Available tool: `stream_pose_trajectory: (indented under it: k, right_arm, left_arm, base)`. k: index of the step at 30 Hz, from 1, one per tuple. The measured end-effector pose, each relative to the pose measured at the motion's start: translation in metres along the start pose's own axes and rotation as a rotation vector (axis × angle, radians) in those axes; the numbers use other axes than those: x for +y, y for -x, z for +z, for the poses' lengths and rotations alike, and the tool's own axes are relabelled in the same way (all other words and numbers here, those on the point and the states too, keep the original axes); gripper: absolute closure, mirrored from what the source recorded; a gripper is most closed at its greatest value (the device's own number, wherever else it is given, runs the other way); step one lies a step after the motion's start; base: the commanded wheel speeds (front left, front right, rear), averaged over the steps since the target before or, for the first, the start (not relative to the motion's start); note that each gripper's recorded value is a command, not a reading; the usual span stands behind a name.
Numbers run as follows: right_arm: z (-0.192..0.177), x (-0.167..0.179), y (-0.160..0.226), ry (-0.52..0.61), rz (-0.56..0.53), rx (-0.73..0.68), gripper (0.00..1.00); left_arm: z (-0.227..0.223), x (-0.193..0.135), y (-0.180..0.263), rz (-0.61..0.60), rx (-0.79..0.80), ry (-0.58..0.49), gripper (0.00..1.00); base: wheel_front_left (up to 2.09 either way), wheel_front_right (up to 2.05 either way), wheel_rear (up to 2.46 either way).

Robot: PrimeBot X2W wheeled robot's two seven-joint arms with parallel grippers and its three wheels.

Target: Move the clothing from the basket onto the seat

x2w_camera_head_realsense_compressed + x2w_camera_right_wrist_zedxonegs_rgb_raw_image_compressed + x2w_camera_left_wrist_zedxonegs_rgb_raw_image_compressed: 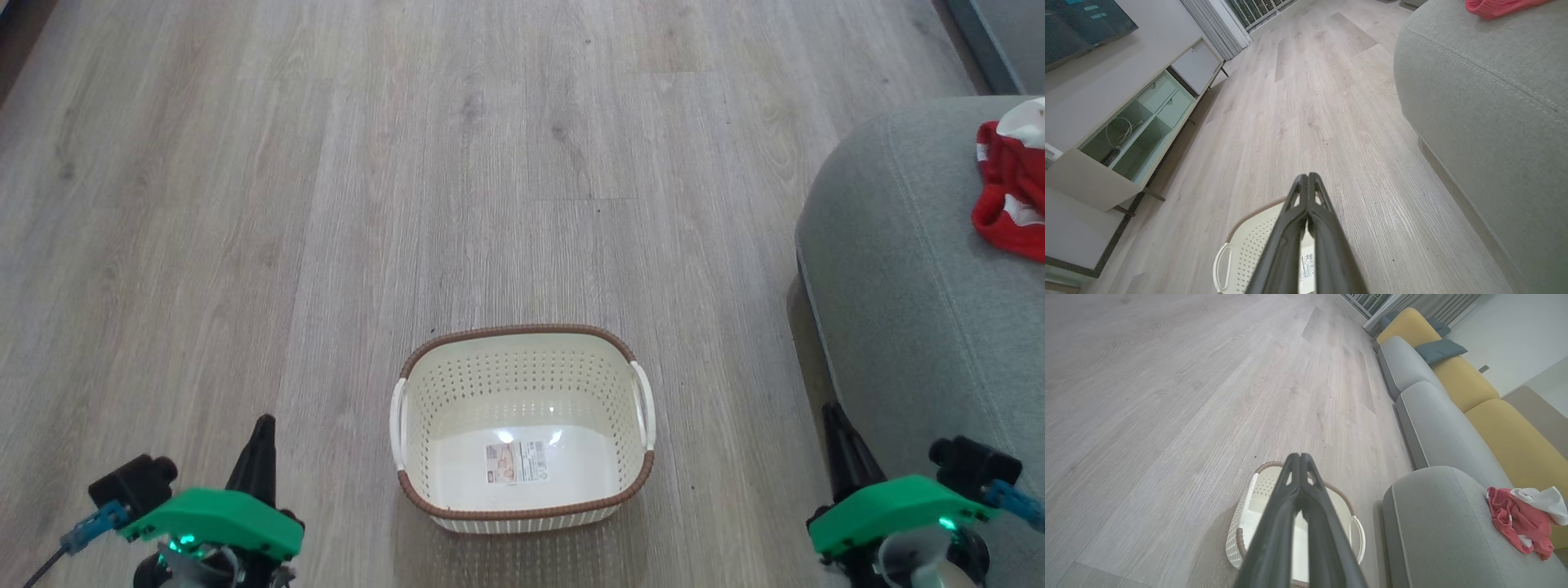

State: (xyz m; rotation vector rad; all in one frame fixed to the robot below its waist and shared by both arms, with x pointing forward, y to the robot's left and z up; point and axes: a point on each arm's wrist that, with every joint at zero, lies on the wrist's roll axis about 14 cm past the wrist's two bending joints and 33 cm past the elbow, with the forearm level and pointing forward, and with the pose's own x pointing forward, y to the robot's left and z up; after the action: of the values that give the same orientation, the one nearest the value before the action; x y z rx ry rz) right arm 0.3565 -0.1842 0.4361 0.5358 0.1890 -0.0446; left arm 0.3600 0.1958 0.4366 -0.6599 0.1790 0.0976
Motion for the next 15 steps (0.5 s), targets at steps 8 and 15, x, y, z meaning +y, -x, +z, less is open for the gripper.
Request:
stream_pose_trajectory:
  k: [8,15]
  right_arm:
    - [0.0035,-0.0023,-0.0001,-0.098,-0.014,-0.007,1.00]
    - [0.0053,-0.0043,-0.0002,-0.185,-0.024,-0.010,1.00]
  left_arm:
    - [0.0020,-0.0019,-0.0011,0.001,0.001,0.085,1.00]
    - [0.0048,-0.0024,-0.0020,0.003,-0.003,0.159,1.00]
  base:
    - [0.00,0.00,0.00]
    - [0.00,0.00,0.00]
